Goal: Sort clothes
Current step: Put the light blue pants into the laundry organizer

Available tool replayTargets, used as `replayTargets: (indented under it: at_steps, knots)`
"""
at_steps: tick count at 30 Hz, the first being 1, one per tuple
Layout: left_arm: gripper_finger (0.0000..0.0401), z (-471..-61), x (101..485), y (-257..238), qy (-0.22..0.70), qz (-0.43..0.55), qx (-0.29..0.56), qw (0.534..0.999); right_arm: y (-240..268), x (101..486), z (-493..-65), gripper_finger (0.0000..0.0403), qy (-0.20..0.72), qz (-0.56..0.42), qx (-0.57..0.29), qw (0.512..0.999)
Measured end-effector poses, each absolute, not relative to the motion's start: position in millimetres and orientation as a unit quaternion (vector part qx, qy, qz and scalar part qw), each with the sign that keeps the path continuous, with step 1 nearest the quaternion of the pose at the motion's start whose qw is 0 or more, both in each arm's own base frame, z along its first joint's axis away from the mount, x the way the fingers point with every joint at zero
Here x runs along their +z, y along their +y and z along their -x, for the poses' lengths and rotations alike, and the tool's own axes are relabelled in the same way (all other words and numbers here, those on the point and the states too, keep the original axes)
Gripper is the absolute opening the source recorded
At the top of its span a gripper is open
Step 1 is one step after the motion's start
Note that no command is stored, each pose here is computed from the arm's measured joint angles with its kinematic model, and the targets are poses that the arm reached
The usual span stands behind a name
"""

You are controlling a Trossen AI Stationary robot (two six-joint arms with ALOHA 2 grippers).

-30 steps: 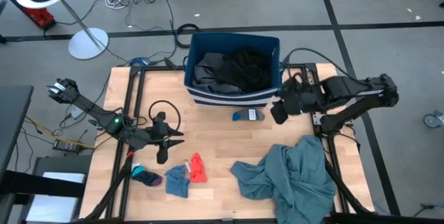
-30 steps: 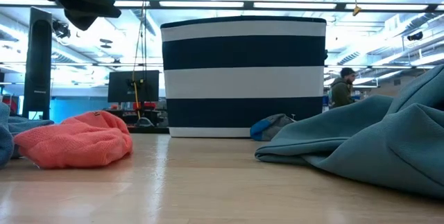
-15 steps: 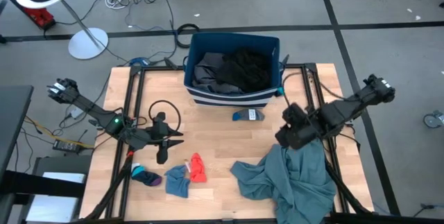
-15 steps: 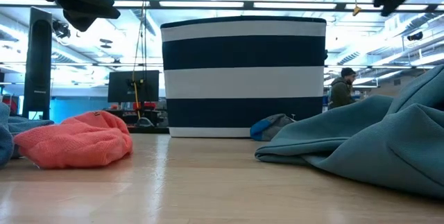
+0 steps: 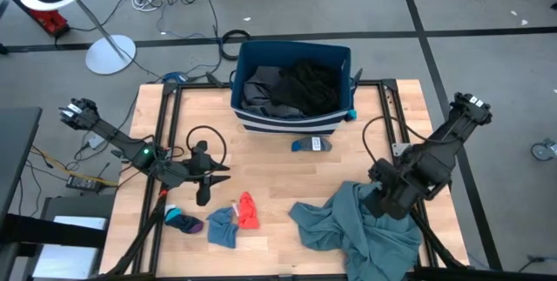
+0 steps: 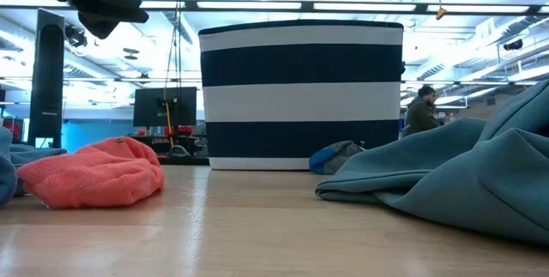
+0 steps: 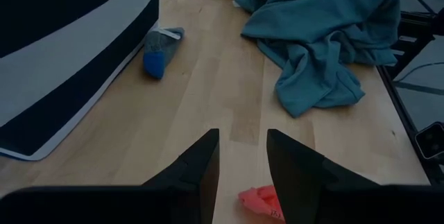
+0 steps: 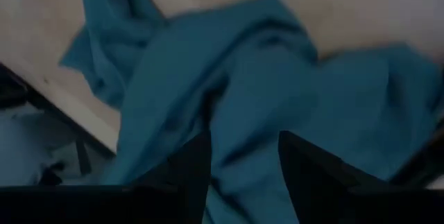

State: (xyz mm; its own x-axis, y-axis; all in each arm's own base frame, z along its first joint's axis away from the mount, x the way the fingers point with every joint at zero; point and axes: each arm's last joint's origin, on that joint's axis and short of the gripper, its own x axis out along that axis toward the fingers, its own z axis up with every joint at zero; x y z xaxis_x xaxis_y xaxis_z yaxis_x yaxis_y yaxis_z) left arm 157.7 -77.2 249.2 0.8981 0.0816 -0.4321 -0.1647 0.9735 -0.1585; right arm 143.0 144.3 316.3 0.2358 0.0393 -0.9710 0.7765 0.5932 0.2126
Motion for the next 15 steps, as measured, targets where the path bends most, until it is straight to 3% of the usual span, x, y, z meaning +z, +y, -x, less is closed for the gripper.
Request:
replayTargets:
  at_steps: [8,15]
  knots:
    - [0.0126,-157.7,249.2,-77.2,0.216,0.096,0.064,0.969,169.6,311.5,-128.0,0.0169,0.582,-0.378,-0.25,0.675]
    - [0.0126,-157.7,249.2,-77.2,0.216,0.097,0.064,0.969,201.5,285.3,-128.9,0.018,0.605,-0.317,-0.264,0.681]
